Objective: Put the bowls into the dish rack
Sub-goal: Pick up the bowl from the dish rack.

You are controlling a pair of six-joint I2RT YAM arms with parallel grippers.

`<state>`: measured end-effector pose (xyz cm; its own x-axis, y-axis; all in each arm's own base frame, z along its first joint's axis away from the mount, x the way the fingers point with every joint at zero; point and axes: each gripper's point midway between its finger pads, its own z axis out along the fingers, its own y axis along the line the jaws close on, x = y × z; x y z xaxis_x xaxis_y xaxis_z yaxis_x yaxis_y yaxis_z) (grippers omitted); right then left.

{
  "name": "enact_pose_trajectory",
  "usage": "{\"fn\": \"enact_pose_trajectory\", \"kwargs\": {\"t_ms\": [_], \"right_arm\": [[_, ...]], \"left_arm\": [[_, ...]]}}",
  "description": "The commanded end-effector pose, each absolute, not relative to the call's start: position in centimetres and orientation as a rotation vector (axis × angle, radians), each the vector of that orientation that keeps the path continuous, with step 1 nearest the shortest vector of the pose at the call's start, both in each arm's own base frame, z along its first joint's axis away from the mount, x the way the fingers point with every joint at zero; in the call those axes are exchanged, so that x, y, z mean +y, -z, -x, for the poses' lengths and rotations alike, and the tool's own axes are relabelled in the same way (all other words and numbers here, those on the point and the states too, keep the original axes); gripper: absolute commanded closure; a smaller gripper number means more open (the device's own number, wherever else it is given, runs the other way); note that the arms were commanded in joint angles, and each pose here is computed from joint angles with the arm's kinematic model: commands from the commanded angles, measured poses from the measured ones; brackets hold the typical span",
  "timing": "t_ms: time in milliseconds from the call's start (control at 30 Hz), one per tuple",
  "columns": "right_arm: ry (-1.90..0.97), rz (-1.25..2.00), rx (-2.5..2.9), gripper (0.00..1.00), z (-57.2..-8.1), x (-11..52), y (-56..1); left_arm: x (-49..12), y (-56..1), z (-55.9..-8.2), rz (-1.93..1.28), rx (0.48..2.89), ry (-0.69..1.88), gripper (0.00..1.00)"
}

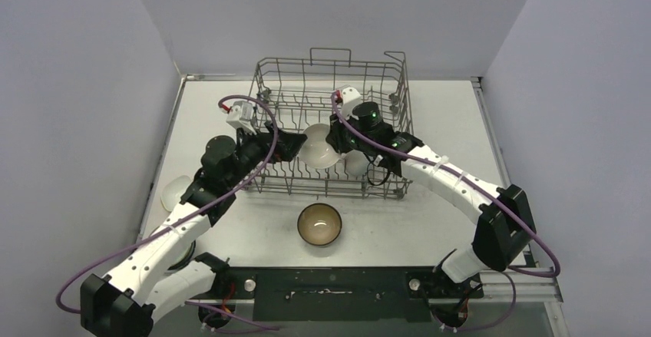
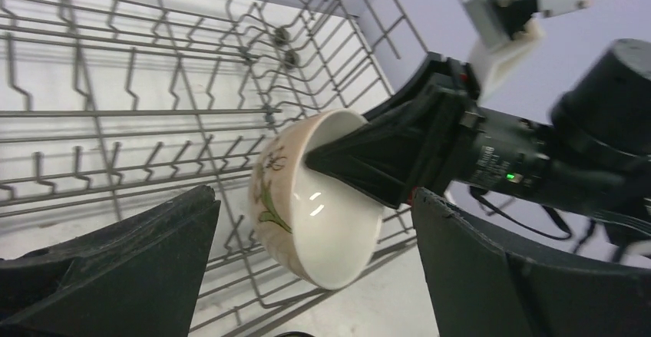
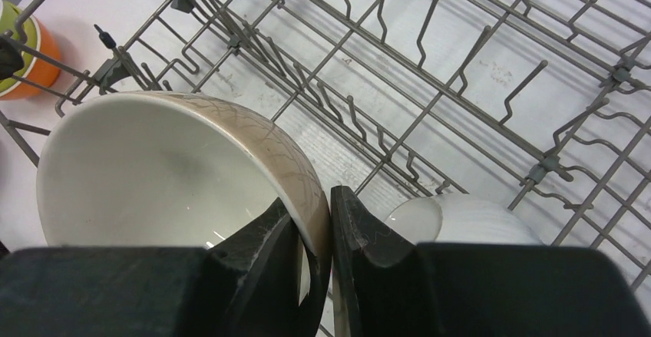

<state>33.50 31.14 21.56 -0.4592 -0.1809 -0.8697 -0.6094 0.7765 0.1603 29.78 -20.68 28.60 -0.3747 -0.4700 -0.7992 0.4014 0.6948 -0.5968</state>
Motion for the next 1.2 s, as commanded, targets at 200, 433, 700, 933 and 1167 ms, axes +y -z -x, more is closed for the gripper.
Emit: {"fn": "enact_pose_trajectory", "kwargs": {"t_ms": [200,433,700,933,1167], "right_arm": [[-0.985,0.569,1.642,0.95,-32.0,32.0,-33.3],[-1.049,0.587,1.55,0.95,-30.6,31.9,-36.7],[-1.082,0.6,1.54,0.95,-30.5,32.4,-37.2],[-1.08,0.596,1.557,0.95,-30.8,32.6,-36.6],[-1.06,0.598,1.585,0.95,-31.2,32.7,-35.7]], "left_arm": [[-24.1,-32.7,-26.8,-0.004,1.634,1.322,0.04],[-23.7,-32.5,-26.5,0.071,1.64,1.373,0.04],[-25.3,-33.3,-25.7,0.016,1.605,1.517,0.11],[-26.5,-34.2,-25.2,-0.027,1.605,1.556,0.19],[-27.2,-34.0,-25.1,-0.056,1.625,1.573,0.43]]}}
